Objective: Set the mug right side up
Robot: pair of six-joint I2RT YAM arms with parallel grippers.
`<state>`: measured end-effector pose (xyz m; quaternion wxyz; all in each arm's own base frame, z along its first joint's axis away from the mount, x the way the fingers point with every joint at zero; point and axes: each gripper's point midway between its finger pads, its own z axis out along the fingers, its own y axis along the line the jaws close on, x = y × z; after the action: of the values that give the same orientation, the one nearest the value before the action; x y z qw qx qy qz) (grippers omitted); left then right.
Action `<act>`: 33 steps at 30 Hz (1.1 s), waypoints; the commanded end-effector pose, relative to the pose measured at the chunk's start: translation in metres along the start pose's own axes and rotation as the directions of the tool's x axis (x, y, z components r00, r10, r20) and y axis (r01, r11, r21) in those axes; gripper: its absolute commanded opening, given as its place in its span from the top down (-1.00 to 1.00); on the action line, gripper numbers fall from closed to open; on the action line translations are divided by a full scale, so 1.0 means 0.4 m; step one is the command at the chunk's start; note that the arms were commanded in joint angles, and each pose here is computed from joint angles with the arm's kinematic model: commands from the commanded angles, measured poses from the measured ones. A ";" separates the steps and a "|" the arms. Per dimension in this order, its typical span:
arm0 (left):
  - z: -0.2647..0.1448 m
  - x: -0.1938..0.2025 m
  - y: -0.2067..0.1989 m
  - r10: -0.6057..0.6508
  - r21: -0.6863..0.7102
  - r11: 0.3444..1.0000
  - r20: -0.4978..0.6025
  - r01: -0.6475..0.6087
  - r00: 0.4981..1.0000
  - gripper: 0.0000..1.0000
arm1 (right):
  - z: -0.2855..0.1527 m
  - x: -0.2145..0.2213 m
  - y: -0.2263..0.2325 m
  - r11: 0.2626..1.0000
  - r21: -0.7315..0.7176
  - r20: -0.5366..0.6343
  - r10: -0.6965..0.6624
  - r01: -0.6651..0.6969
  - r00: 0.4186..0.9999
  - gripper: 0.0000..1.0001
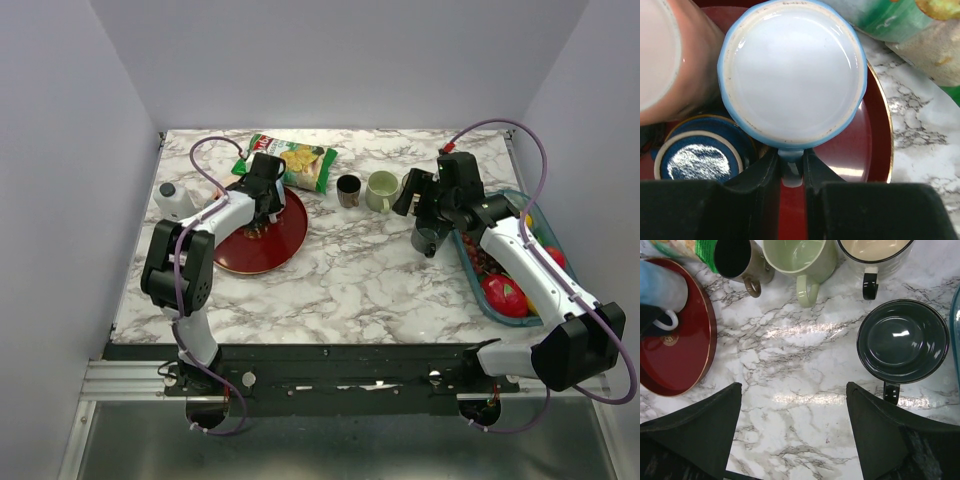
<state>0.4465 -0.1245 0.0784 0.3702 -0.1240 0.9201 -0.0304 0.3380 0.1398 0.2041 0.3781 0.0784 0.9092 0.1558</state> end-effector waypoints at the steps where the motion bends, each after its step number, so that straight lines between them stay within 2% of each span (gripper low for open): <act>1: -0.127 -0.087 -0.070 -0.086 0.117 0.990 0.072 0.077 0.994 1.00 | -0.012 0.007 0.027 0.998 -0.060 -0.020 0.015 -0.016 1.000 -0.81; 12: -0.307 -0.153 -0.128 -0.192 0.277 0.948 0.105 0.156 0.976 1.00 | -0.028 -0.010 0.089 0.982 -0.188 -0.006 0.008 -0.009 1.000 -0.83; 23: -0.447 -0.235 -0.215 -0.267 0.475 0.860 0.109 0.186 0.958 1.00 | -0.085 -0.028 0.221 0.882 -0.472 0.002 0.005 -0.003 1.000 -0.86; 29: -0.515 -0.262 -0.274 -0.275 0.587 0.790 0.085 0.175 0.958 1.00 | -0.114 -0.045 0.270 0.824 -0.567 0.014 0.011 -0.001 1.000 -0.88; 33: -0.574 -0.283 -0.322 -0.297 0.686 0.706 0.062 0.175 0.953 1.00 | -0.132 -0.054 0.305 0.772 -0.636 0.014 0.022 -0.008 1.000 -0.89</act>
<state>0.4004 -0.2012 0.2520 0.4063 -0.1368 0.8580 -0.2828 0.3267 0.2216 0.2728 0.3861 -0.0197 0.8314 0.3991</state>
